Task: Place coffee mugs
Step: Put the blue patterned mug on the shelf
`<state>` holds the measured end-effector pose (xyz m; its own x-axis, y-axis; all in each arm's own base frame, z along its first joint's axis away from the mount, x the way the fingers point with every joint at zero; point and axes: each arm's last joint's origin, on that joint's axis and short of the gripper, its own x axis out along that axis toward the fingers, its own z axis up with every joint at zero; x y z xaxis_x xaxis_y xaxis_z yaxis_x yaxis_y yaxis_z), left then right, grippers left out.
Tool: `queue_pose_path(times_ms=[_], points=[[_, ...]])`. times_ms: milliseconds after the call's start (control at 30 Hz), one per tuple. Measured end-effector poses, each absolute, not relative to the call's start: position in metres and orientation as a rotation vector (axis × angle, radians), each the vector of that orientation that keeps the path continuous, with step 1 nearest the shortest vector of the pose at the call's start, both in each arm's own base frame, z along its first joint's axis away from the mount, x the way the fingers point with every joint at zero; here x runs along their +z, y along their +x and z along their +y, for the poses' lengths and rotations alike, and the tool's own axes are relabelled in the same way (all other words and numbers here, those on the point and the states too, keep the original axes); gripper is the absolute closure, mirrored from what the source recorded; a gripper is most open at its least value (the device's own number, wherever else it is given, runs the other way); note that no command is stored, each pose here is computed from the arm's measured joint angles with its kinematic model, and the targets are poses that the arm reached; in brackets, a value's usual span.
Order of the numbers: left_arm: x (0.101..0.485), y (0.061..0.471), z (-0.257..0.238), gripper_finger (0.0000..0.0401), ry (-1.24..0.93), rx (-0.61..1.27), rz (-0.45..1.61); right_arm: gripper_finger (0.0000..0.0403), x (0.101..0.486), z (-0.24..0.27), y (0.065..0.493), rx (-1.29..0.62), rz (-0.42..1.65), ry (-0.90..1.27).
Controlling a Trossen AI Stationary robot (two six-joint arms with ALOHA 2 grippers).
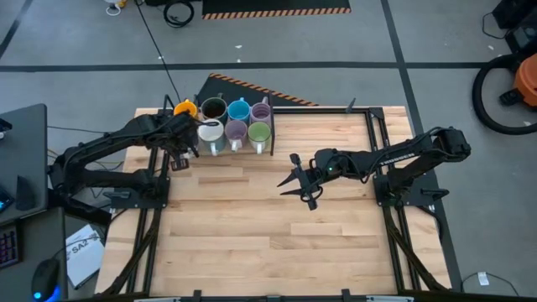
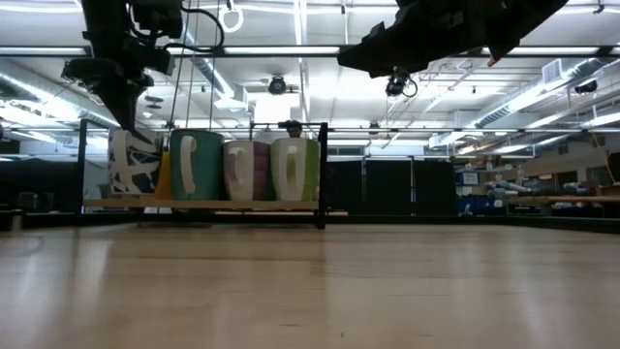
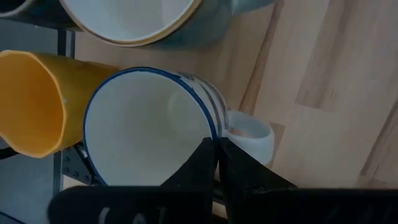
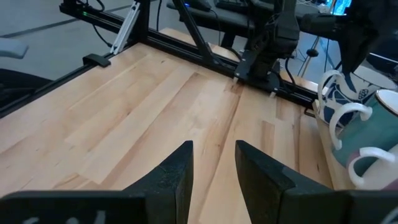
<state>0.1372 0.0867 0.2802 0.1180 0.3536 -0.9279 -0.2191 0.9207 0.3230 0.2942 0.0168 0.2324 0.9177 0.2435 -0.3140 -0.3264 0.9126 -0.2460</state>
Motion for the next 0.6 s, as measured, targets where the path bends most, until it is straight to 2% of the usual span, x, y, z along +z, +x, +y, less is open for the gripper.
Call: queue_pose_path(times_ms=[600], points=[[0.281,0.134,0.098,0.0383,0.134,0.45,1.388,0.0278,0.233,0.018,0.294,0.3,0.275,-0.3]])
